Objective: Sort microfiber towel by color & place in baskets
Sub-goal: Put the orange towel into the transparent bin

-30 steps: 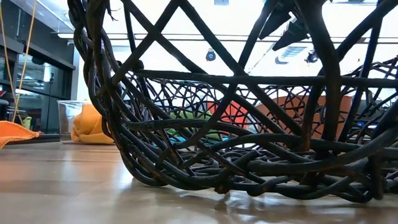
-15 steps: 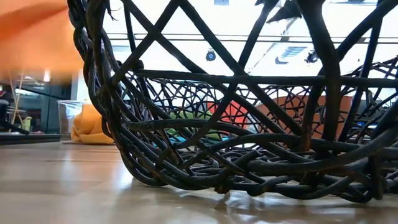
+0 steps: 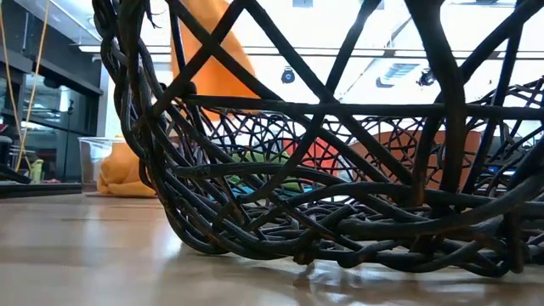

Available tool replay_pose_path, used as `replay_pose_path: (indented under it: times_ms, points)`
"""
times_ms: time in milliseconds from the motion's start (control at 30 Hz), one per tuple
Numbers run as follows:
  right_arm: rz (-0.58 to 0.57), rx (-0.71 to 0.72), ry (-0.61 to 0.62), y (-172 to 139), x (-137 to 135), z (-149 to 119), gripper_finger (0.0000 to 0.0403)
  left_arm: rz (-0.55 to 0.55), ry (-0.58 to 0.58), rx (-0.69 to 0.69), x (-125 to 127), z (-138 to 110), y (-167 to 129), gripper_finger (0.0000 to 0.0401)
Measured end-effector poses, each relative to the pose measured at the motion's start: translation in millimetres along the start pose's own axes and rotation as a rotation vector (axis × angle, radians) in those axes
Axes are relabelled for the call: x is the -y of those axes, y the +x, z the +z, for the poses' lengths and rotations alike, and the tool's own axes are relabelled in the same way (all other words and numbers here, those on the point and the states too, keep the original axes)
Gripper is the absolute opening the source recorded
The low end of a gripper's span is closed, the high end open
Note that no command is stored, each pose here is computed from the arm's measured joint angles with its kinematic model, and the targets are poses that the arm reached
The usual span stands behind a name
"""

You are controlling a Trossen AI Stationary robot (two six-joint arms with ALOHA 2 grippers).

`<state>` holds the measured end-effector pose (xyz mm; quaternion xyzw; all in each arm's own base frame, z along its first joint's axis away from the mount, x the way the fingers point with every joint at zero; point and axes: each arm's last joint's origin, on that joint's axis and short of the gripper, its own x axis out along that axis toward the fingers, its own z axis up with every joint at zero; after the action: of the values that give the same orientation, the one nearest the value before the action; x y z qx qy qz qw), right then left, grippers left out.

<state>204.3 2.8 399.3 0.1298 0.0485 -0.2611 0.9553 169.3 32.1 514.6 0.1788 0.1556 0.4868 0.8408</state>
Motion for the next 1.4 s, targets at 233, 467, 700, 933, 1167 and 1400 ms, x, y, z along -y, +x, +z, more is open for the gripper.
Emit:
replay_pose_path:
  times_ms: [233, 467, 700, 933, 1167, 1400]
  points:
    - [-0.002, -0.008, 0.012, 2.1, -1.0, -1.7, 0.0297, 0.297, 0.008, -0.113, -42.9, -3.0, 1.1, 0.0]
    - [-0.003, -0.011, 0.012, 3.0, -1.4, -2.3, 0.0297, 0.359, -0.056, -0.286, -38.7, -40.5, 4.9, 0.0]
    - [-0.006, -0.01, 0.012, 3.4, -0.8, -2.1, 0.0297, 0.149, -0.141, -0.306, -9.6, -51.8, 24.5, 0.0]
    - [-0.013, -0.027, -0.001, 3.4, -0.1, -4.1, 0.0297, 0.139, -0.139, -0.321, 10.8, -57.2, 46.3, 0.0]
    - [-0.024, -0.059, -0.016, 3.3, 1.3, -7.7, 0.0297, 0.05, -0.338, -0.368, 25.0, -86.3, 67.5, 0.0]
    - [-0.033, -0.083, -0.033, 3.1, 2.4, -10.3, 0.0297, -0.099, -0.62, -0.194, 34.2, -113.7, 83.5, 0.0]
